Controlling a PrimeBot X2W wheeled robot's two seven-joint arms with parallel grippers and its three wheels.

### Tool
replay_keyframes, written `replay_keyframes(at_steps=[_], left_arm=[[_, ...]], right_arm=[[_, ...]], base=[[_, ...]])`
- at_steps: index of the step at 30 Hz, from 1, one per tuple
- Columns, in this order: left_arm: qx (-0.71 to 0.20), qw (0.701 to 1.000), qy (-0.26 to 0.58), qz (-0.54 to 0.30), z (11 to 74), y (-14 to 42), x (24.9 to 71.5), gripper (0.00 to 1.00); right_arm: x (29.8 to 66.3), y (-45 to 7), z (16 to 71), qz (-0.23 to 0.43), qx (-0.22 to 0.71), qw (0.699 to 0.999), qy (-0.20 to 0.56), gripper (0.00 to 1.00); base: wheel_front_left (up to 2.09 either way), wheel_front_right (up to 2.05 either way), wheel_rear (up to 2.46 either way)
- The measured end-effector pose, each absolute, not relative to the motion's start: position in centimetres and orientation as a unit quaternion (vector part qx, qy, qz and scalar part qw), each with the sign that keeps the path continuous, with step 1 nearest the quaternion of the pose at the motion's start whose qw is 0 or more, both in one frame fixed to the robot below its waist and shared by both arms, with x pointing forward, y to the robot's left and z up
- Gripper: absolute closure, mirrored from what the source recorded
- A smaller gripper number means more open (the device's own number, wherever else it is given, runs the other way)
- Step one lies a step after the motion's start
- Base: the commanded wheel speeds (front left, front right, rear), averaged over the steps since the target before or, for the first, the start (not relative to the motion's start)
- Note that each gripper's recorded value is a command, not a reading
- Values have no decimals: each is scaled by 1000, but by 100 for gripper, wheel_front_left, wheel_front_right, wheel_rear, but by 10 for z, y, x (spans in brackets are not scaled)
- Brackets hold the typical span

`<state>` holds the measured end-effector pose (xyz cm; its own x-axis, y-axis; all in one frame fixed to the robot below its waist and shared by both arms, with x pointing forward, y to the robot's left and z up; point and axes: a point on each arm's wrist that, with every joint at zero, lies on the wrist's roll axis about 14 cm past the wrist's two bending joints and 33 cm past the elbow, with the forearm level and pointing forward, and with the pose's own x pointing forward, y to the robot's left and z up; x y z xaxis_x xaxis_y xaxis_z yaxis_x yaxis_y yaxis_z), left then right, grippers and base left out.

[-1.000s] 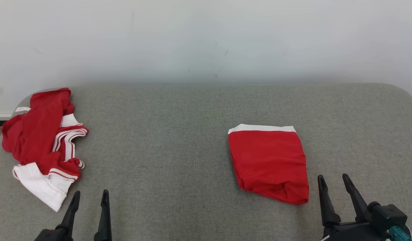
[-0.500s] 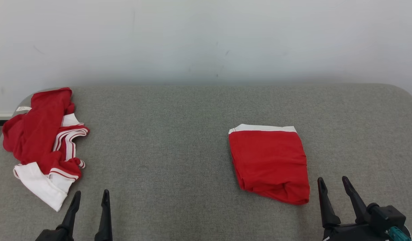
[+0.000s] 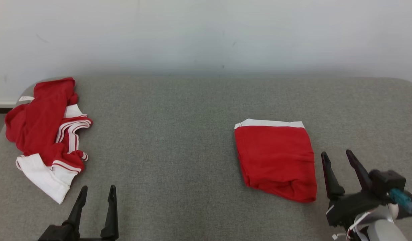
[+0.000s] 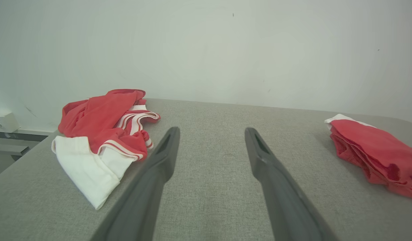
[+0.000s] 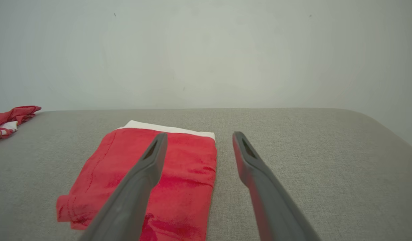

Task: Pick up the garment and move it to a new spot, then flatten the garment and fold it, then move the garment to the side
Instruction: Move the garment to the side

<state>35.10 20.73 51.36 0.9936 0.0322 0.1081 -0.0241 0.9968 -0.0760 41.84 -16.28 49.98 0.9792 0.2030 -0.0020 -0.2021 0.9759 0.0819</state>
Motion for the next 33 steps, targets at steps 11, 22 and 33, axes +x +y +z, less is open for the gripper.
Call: replay_keyframes(at_steps=[11,22,33], left_arm=[[-40,998,-38,18,503,210,369,0],[-47,998,-19,22,489,214,389,0],[-49,999,-13,15,484,209,394,0]], right_arm=[[470,-154,461,115,22,988,101,0],[486,-150,392,118,11,967,224,0],[487,-139,388,131,25,962,237,100]], base=[[0,0,0],[0,0,0],[0,0,0]])
